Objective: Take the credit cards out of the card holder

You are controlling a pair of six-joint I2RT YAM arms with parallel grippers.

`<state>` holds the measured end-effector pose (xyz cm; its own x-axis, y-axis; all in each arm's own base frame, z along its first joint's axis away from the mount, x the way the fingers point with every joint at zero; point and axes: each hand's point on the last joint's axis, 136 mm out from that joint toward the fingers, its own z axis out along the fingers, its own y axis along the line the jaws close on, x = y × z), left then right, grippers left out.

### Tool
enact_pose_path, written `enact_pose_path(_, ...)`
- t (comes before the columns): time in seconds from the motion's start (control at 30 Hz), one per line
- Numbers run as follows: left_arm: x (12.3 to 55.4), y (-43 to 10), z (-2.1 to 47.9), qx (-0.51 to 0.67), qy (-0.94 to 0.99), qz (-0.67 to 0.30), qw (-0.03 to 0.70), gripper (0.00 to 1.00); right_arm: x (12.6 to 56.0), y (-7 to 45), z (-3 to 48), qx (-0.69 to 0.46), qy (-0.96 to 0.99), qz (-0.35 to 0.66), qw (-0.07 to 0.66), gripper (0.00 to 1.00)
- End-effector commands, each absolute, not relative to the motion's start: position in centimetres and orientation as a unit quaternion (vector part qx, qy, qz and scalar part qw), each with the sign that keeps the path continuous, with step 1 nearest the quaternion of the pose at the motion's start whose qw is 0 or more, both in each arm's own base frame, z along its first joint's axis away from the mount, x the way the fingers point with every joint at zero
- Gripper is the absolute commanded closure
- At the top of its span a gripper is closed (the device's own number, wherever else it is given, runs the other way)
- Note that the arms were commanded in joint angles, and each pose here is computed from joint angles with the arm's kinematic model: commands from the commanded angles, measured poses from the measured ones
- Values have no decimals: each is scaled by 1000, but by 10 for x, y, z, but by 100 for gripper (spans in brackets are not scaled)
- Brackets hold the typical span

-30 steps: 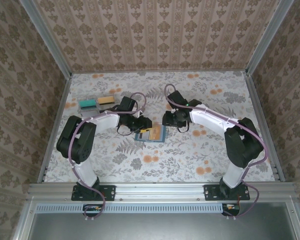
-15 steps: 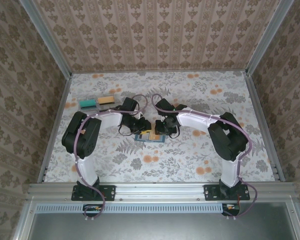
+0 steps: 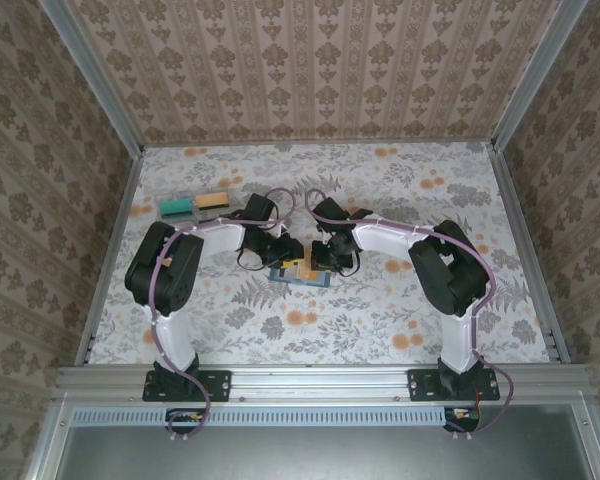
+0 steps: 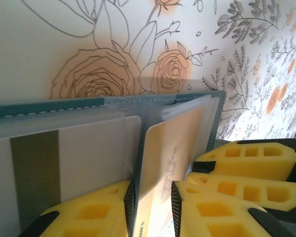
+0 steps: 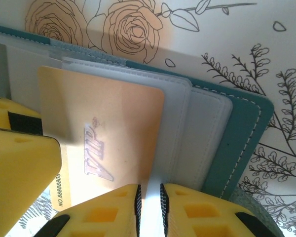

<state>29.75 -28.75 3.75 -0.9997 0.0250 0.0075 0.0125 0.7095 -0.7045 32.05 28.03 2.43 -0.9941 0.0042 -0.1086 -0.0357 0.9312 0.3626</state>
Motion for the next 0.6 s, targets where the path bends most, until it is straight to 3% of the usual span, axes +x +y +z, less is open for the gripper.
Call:
enact_pose_path(0.0,291,-295,35,-20,-914,404,32,72,319,278,8,3,984,176,38,77)
enact_pose_path(0.13,295,-293,44,-26,-913,407,15,77,317,272,4,9,986,162,33,77)
enact_pose_path(0.4,301,-285,55,-29,-909,415,-8,96,313,262,2,16,989,141,27,78)
enact_pose_path(0.57,306,-265,58,-24,-918,394,-21,100,312,256,1,27,991,130,28,78)
